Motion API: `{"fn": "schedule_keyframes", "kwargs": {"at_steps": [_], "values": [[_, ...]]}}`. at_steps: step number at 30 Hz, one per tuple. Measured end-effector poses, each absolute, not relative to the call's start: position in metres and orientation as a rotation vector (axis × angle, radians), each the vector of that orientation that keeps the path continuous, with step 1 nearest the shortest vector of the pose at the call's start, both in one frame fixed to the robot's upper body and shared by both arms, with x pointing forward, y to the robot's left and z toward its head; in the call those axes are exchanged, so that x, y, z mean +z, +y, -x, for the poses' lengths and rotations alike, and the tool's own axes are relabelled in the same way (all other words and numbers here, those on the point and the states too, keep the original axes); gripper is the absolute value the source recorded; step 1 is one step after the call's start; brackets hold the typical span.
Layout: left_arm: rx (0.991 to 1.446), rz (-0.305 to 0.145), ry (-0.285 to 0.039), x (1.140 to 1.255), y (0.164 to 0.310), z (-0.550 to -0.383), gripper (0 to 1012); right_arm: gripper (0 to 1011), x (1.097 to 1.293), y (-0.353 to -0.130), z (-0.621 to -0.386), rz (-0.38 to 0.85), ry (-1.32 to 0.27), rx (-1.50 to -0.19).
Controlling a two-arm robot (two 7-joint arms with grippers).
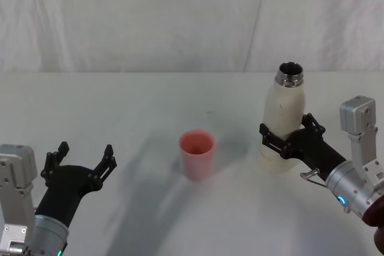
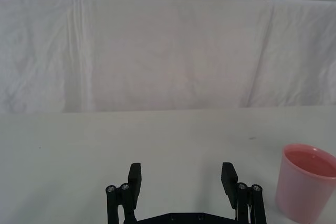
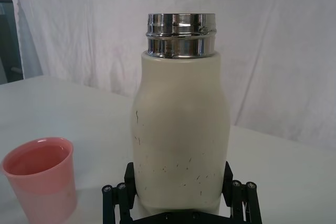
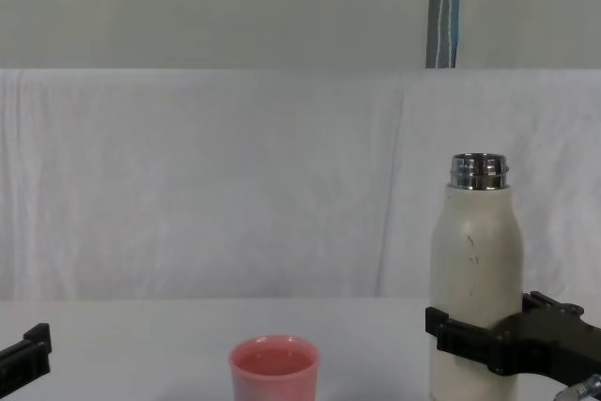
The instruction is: Grasp the thermos with one hand and pour water into the cup lid.
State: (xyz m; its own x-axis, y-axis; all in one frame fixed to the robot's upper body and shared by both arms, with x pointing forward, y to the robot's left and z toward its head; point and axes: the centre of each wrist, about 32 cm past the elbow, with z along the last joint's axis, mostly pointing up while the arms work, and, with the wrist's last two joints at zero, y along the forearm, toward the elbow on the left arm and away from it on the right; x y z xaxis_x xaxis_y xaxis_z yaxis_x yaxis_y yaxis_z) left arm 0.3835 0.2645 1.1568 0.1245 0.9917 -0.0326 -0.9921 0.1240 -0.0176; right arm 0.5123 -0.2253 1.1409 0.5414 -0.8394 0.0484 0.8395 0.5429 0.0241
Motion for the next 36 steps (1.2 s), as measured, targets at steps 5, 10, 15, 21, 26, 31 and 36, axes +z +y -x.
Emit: {"fn": "schedule_keyframes", "kwargs": {"at_steps": [5, 10, 15, 21, 26, 31, 36], "values": [[1.446, 0.038, 0.014, 1.1568, 0.2645, -0.3835, 1001, 950, 1.1410, -0.2253, -0.5123, 0.002, -0.056, -0.997], [1.446, 0.038, 0.014, 1.1568, 0.2645, -0.3835, 1001, 974, 1.1414, -0.2252, -0.5123, 0.000, -0.056, -0.997], [1.446, 0.038, 0.014, 1.1568, 0.2645, -0.3835, 1001, 1001, 1.1414, -0.2253, -0.5124, 0.000, -0.056, -0.998], [1.446, 0.038, 0.014, 1.1568, 0.2645, -0.3835, 1001, 1001, 1.1414, -0.2252, -0.5123, 0.000, -0.056, -0.998], [1.446, 0.038, 0.014, 1.1568, 0.2645, -0.3835, 1001, 1001, 1.1414, -0.2252, -0.5123, 0.001, -0.056, -0.997], [1.446, 0.038, 0.014, 1.1568, 0.2645, -0.3835, 1001, 1001, 1.1414, -0.2252, -0.5123, 0.001, -0.056, -0.997], [1.446, 0.038, 0.014, 1.1568, 0.2645, -0.3835, 1001, 1001, 1.1413, -0.2252, -0.5123, 0.001, -0.056, -0.997]]}}
